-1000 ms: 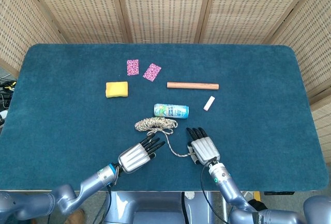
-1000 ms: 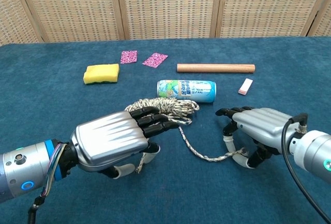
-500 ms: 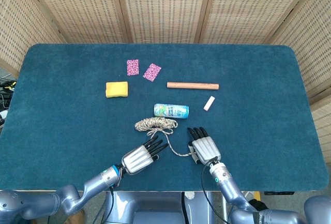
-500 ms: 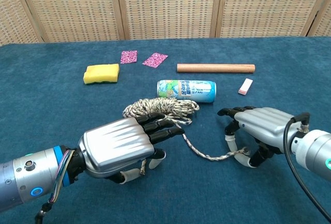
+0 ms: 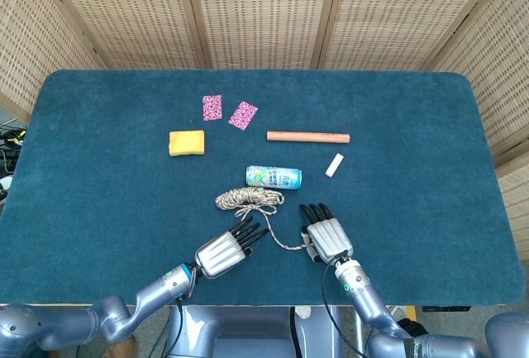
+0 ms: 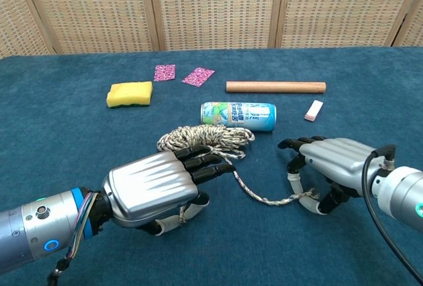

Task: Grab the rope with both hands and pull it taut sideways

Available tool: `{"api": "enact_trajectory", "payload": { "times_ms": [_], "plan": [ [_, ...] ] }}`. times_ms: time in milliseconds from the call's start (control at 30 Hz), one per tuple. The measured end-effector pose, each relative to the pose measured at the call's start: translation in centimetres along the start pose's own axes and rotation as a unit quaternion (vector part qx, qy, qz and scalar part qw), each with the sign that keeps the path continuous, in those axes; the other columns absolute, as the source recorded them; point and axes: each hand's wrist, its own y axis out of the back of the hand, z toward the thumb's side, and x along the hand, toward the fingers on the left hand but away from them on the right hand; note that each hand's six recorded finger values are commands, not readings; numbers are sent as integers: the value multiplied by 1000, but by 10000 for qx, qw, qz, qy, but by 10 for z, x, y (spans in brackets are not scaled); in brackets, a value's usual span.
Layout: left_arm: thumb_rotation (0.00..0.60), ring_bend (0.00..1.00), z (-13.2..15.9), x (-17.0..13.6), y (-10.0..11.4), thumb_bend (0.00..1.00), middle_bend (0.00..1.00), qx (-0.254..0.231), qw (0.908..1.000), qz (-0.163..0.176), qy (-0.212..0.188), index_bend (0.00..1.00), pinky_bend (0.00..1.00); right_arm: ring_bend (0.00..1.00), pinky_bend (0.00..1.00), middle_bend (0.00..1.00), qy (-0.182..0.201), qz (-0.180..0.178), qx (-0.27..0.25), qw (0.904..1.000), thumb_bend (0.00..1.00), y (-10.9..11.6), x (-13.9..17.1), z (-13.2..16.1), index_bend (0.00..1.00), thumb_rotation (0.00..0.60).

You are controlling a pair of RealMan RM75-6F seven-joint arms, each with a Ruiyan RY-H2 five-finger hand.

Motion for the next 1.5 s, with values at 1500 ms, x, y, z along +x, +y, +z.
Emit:
{"api": "enact_trajectory", "payload": {
  "times_ms": [1500],
  "plan": [
    [600,0,-178,-115,-10,509,0,-76,9802,-174,1971,703,0,0,0,53,-588,-873,1095,9884,448,47,-9,-49,731,600]
  ]
}}
